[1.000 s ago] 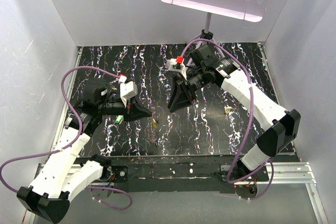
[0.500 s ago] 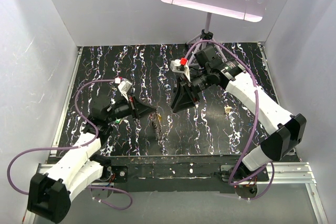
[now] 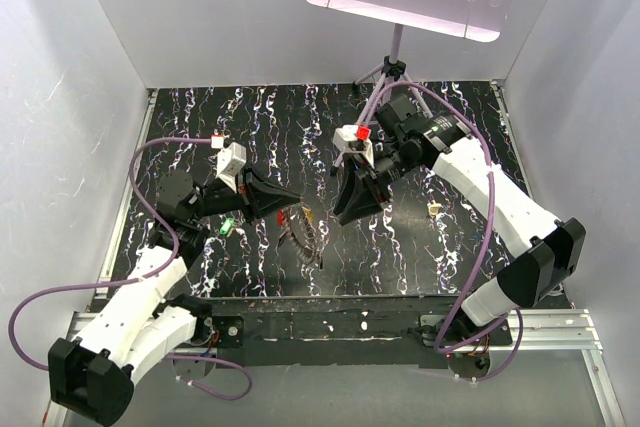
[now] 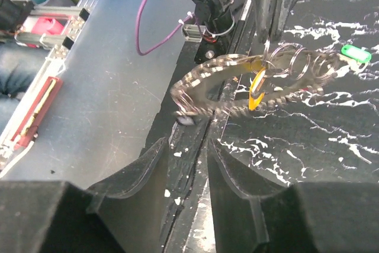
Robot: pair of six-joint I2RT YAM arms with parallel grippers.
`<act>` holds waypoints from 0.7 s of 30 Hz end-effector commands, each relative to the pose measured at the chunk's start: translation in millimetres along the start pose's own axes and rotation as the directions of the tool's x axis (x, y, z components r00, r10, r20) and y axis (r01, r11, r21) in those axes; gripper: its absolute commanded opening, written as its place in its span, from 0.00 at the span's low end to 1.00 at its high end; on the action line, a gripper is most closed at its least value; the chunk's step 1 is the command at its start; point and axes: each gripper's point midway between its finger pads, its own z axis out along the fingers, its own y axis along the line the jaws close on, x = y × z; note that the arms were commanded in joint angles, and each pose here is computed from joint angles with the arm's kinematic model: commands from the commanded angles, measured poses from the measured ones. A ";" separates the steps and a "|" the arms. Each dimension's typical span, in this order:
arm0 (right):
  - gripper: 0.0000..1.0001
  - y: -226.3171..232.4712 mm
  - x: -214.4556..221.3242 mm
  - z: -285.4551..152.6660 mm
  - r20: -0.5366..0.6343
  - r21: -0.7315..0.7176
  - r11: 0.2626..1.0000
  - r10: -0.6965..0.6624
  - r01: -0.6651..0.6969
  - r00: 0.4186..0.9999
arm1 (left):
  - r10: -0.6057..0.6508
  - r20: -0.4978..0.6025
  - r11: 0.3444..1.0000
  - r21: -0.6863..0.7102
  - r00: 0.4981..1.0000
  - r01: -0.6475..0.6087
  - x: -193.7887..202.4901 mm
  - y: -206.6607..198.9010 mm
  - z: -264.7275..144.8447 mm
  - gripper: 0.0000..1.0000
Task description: Put the keys on the keyring
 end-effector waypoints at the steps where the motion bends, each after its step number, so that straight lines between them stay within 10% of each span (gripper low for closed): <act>1: 0.41 32.9 -11.4 -6.9 0.045 -0.070 0.975 -0.207 0.210 0.977 | 0.208 -0.054 0.972 0.122 0.977 -0.200 -13.9 -21.7 -0.8 0.00; 21: 0.44 34.7 -1.8 -4.5 0.046 -0.103 0.965 -0.238 0.241 0.970 | 0.238 -0.103 0.954 0.210 0.966 -0.213 -8.5 -26.9 3.3 0.00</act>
